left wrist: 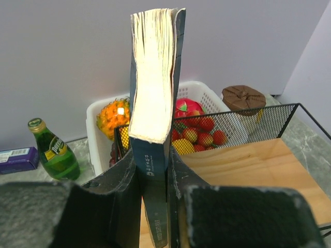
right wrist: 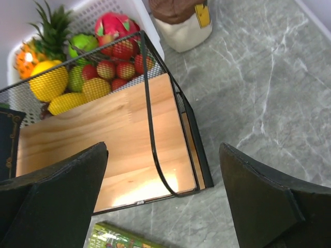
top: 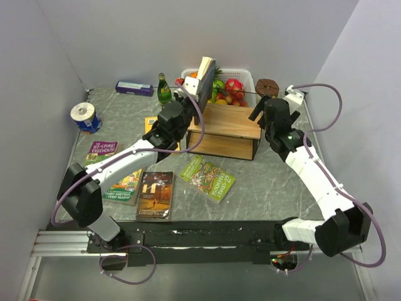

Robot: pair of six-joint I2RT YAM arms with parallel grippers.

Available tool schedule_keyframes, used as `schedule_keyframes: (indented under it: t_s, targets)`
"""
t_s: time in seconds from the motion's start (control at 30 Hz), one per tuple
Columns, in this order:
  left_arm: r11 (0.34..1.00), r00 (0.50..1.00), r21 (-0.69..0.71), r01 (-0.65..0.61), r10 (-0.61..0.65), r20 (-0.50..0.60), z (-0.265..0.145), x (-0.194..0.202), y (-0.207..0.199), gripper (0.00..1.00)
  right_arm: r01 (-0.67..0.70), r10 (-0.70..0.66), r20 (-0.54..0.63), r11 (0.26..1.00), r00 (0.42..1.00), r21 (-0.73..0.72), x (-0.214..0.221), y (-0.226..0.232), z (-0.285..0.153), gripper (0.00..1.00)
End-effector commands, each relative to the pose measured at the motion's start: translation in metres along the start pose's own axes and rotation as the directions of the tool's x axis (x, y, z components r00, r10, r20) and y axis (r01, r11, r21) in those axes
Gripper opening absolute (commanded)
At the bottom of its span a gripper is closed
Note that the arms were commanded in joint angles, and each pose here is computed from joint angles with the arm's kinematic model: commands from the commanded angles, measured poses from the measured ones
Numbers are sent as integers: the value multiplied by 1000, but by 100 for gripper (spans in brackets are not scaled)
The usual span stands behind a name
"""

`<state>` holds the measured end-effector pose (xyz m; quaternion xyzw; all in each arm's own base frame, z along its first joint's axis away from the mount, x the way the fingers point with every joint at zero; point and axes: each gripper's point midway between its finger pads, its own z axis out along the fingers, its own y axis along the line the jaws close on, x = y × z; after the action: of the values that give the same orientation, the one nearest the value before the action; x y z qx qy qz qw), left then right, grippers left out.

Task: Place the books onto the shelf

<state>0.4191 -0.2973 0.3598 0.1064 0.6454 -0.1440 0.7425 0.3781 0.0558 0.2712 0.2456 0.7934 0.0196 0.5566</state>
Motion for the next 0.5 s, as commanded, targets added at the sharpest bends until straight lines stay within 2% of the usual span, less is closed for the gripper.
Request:
schedule_keyframes:
  t_s: [0.0, 0.13, 0.3, 0.47]
  targets:
    - [998, 988, -35, 49, -43, 149, 5, -60, 5, 1, -16, 15, -24, 999, 1000, -36, 4, 11, 13, 92]
    - [997, 993, -61, 38, -31, 113, 7, -52, 10, 1, 5, -8, -69, 999, 998, -45, 18, 14, 22, 88]
    - [995, 996, -69, 70, -66, 59, 6, -38, 16, 1, -7, -1, -110, 997, 994, -73, 34, 15, 21, 68]
    - [991, 994, -87, 101, -98, 45, 3, -30, 27, 3, -19, 10, -117, 997, 993, -77, 45, 9, 19, 67]
